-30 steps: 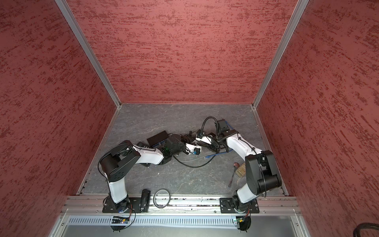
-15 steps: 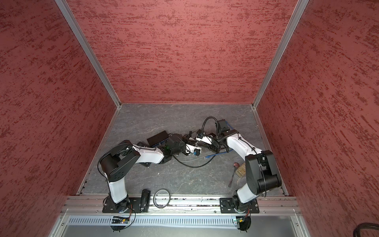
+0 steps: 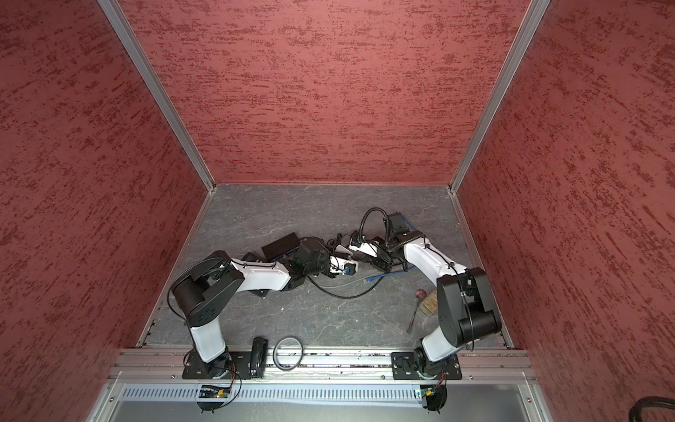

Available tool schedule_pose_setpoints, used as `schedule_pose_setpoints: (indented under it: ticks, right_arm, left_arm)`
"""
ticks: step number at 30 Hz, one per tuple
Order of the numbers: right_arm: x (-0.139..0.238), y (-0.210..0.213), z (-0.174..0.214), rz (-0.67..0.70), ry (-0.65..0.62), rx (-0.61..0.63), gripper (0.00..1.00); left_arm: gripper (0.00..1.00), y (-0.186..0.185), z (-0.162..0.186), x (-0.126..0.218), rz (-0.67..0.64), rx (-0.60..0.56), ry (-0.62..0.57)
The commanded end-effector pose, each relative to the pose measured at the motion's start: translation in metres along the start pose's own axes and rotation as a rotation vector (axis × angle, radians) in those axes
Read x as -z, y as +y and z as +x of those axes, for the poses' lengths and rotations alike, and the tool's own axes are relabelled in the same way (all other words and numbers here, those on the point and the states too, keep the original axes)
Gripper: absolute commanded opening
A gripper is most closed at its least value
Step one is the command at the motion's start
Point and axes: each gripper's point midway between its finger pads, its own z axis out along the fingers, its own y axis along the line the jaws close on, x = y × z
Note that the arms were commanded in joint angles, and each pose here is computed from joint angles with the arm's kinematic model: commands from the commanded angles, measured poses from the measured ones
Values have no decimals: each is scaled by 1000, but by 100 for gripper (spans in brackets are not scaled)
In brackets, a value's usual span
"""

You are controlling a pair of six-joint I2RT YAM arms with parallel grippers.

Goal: Insert the plug into the switch port

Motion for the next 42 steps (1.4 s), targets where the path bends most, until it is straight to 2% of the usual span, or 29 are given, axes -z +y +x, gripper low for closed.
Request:
schedule_pose_setpoints:
  ticks: [1,7,13,17,19,26,29,32,34,37,42]
  right_arm:
    - [0,-2,-11,-17,-51,16,6]
    - [0,-1,-11,-31,-46,12,5]
    - [1,0,-12,-34,-51,13,5]
    - [1,1,-13,-40,-53,14,5]
    - [1,1,-13,-44,-54,12,5]
    - [1,1,-13,-51,-49,6,5]
    - [1,0,-13,-44,-52,8,6]
    - [1,-5,-15,-7,-64,12,12]
    - [1,-8,-16,17,-79,22,19]
    - [2,-8,-19,42,-107,35,23]
    - [3,-17,-21,139,-149,59,39]
  left_arm:
    - [31,9,-14,2,-69,-6,-60]
    - [39,18,-12,3,-122,-22,-55]
    - [38,16,-11,4,-105,-56,-49]
    - [33,8,-7,2,-82,-87,-31]
    - [26,6,-8,2,-72,-100,-31]
    - [15,0,-10,1,-22,-96,-29]
    - [14,-2,-10,2,-11,-86,-29]
    - [13,-1,-11,4,-5,-42,-38]
    - [12,0,-14,6,-1,1,-53]
    - [12,1,-17,8,13,67,-67]
    - [12,1,-16,11,36,167,-75]
